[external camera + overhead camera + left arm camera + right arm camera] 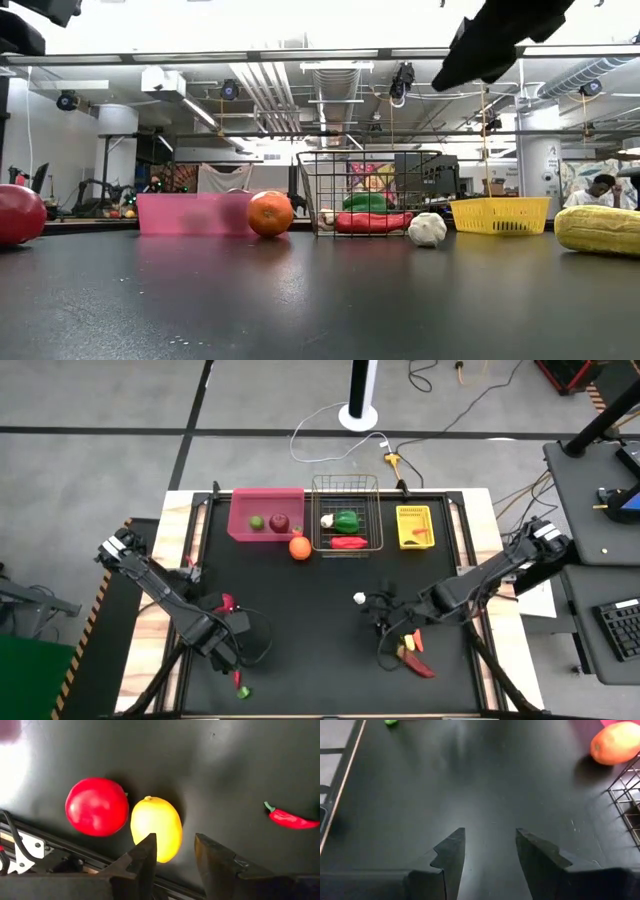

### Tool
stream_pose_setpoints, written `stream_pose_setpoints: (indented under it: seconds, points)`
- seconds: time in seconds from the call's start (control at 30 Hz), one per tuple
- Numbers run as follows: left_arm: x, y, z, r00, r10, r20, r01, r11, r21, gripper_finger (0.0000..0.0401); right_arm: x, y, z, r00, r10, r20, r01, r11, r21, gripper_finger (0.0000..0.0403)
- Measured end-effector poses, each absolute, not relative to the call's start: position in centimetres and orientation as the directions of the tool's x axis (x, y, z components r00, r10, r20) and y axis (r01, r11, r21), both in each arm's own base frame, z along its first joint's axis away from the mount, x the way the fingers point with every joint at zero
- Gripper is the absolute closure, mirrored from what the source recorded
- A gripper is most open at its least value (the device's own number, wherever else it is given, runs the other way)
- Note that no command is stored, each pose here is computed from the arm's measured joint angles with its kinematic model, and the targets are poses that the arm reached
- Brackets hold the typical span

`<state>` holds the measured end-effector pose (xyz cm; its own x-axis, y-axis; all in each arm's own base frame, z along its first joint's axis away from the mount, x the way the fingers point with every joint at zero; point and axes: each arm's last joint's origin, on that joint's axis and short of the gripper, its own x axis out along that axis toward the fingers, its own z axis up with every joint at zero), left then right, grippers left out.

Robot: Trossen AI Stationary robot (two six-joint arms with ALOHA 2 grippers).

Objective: Sort produce into baskets
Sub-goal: Put the yellow lemon into the red bin

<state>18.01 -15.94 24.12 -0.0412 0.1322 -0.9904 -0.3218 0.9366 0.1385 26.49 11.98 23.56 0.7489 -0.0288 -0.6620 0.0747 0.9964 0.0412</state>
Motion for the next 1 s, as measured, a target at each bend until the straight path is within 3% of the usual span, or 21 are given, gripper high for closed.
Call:
stream_pose_setpoints:
  seconds: [0.23,0.47,0.63,1.0]
  points:
    - [17.9,-16.0,24.1,-0.067,0.11,-0.992,-0.451,0.883,0.128,0.0263,26.6,11.9,23.6,0.75,-0.032,-0.66,0.076,0.996,0.039,0.0212]
    - [17.8,-15.9,24.0,-0.08,0.115,-0.99,-0.549,0.824,0.14,0.0167,26.5,11.8,24.0,0.761,-0.027,-0.648,0.075,0.996,0.047,0.0195]
    - [17.6,-15.9,23.4,-0.104,0.13,-0.986,-0.532,0.83,0.166,0.0114,26.5,11.8,24.0,0.761,-0.027,-0.648,0.074,0.996,0.046,0.0189]
    - [16.7,-15.3,20.7,-0.187,0.148,-0.971,-0.551,0.802,0.228,0.0111,26.5,11.8,24.0,0.761,-0.027,-0.648,0.074,0.996,0.046,0.0186]
